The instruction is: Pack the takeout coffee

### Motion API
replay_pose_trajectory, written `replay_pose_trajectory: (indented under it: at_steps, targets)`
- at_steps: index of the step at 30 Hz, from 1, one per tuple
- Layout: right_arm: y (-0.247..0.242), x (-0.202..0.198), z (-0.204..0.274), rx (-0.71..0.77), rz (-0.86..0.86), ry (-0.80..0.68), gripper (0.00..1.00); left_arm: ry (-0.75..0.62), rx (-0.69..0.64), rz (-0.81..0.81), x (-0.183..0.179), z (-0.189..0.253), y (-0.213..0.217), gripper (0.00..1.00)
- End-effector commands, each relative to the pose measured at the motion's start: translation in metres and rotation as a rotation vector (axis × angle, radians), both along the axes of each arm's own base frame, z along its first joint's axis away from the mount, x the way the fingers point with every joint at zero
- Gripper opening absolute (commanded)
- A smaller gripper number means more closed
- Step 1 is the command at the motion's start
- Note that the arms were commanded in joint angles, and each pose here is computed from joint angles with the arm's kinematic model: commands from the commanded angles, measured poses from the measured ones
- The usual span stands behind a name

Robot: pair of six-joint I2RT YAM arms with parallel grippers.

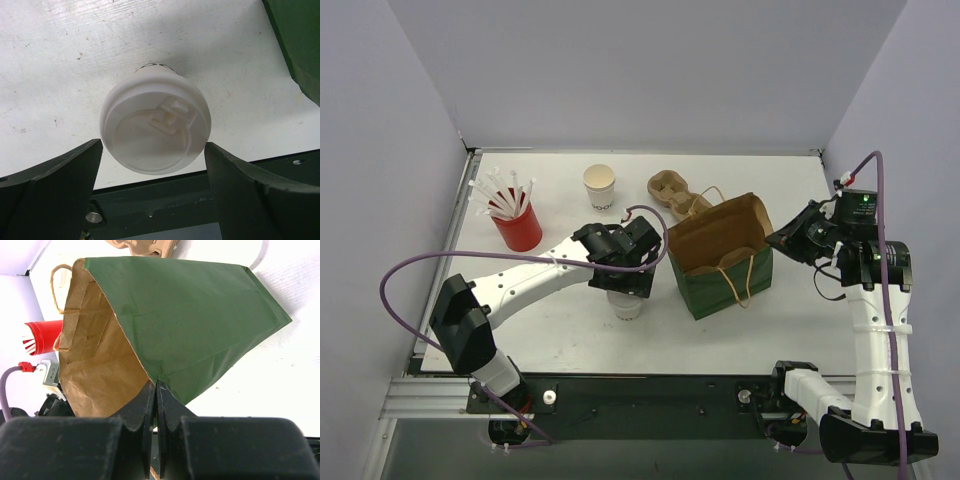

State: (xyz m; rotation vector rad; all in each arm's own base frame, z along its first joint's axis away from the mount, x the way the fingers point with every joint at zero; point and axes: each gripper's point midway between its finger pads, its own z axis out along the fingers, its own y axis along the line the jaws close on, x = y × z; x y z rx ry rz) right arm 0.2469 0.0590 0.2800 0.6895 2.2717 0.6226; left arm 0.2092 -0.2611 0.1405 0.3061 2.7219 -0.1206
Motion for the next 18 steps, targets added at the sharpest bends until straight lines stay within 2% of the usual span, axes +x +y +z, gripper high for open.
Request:
replay_pose_trajectory:
  at_steps: [1, 18]
  targets:
    - [-0.0021, -0.0018, 0.013, -0.006, -0.009, -0.04, 0.0, -0.014, -0.023, 0.004, 0.0041, -0.0034, -0.0056, 0.94]
    - [-0.004, -0.002, 0.0123, -0.009, -0.017, -0.04, 0.0, -0.016, -0.016, 0.0, 0.0051, -0.0082, -0.0063, 0.86]
